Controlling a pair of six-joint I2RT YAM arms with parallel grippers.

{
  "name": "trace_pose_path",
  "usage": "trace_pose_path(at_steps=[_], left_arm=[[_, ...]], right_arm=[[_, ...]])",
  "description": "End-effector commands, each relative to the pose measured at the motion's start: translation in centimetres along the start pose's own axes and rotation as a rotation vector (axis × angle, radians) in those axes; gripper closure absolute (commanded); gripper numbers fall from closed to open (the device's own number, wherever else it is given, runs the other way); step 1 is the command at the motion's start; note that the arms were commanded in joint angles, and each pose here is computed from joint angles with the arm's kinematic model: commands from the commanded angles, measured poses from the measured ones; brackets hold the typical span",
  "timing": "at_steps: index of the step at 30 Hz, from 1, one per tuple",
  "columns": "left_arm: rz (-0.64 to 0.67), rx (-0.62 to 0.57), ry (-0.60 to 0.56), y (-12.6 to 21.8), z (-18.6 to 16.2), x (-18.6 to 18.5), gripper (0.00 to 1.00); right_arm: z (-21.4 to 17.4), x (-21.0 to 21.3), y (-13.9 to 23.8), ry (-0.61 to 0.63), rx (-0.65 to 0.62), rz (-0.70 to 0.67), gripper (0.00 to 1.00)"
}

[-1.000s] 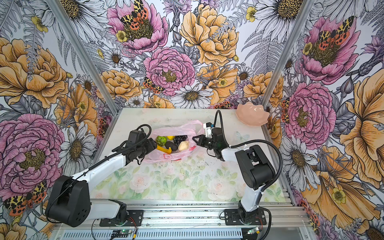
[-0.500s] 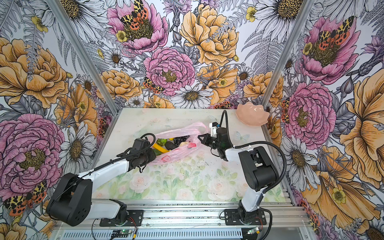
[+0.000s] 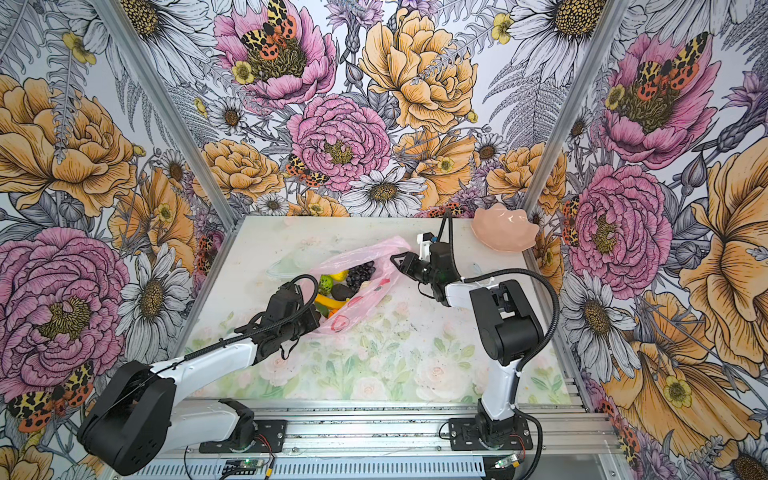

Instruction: Take the fake fruits out of the plastic bag

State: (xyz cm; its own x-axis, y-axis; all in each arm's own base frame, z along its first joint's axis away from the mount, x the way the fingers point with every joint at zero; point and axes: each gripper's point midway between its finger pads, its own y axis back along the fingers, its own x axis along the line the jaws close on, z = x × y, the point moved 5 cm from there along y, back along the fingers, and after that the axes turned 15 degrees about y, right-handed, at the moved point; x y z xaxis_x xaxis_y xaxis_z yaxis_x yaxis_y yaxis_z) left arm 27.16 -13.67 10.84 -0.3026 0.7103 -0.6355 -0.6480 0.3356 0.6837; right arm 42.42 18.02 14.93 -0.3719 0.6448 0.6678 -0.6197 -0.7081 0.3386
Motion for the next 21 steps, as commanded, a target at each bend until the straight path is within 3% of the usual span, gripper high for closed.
trace_pose_path(at_steps=[1,6,11,15,18,21], left_arm=[[-0.063,-0.023,-0.055,-0.2,0.5,-2.5,0.96],[-0.07,-0.004,-0.091,-0.9,-0.5,-3.6,0.96],[-0.084,0.008,-0.116,-1.1,-1.2,-4.2,0.94],[-0.083,0.02,-0.134,-0.9,-1.6,-4.4,0.84],[-0.013,-0.005,-0.138,-0.3,-1.2,-3.7,0.67],[0.117,-0.058,-0.131,0.9,0.2,-2.4,0.53]], right_arm=[[0.1,1.0,2.7,0.044,-0.01,-0.108,0.33],[-1.2,2.6,4.4,0.114,0.022,-0.281,0.22],[-3.0,2.9,1.8,0.107,0.11,-0.367,0.2],[-3.4,3.2,-1.1,0.116,0.152,-0.363,0.2],[-3.6,3.2,-2.5,0.111,0.174,-0.34,0.33],[-3.7,3.1,-2.0,0.136,0.17,-0.354,0.63]])
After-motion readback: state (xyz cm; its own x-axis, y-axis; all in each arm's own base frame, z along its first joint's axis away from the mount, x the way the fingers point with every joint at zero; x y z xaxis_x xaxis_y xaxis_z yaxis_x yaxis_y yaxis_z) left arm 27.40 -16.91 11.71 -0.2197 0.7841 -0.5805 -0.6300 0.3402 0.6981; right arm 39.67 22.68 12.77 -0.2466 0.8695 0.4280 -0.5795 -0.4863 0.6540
